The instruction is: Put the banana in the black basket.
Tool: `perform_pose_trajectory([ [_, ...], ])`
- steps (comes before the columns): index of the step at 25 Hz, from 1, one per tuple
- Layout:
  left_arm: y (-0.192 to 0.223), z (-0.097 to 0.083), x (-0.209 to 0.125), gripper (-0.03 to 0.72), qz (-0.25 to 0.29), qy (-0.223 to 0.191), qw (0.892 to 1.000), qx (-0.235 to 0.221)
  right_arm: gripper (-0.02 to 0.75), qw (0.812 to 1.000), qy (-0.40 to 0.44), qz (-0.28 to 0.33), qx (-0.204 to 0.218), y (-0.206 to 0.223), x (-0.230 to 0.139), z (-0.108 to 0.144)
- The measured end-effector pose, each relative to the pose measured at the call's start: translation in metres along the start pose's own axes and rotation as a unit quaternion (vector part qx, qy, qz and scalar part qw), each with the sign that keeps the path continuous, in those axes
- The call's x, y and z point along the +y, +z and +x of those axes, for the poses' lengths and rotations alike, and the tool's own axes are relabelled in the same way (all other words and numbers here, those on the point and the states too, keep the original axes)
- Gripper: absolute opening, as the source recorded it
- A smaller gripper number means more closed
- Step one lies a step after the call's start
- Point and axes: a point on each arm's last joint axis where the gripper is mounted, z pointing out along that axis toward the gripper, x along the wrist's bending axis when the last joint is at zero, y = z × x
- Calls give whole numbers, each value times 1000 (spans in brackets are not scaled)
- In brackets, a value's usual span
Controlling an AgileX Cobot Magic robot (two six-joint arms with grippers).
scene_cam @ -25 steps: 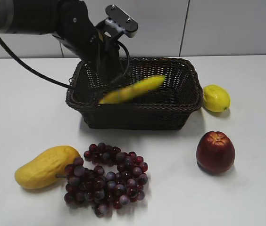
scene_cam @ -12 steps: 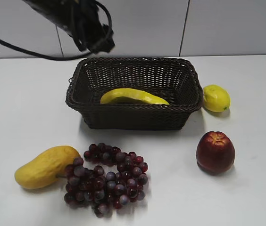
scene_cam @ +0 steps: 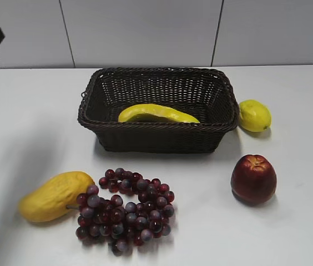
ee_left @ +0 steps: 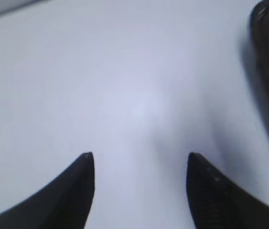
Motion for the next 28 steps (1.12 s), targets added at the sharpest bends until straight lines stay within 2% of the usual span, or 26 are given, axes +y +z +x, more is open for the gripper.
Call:
perform_pose_trajectory([
  [3, -2, 24, -11, 589, 43, -35, 998, 5, 520, 1000, 0, 0, 0, 0, 0, 0],
  [7, -7, 41, -19, 589, 43, -69, 997, 0, 520, 1000, 0, 0, 0, 0, 0, 0],
  [13, -31, 27, -50, 587, 32, -82, 996, -29, 520, 1000, 0, 0, 0, 0, 0, 0],
  [20, -71, 6, -127, 587, 5, -81, 996, -29, 520, 1000, 0, 0, 0, 0, 0, 0],
  [28, -105, -18, -220, 584, -94, -74, 993, -14, 520, 1000, 0, 0, 0, 0, 0, 0],
])
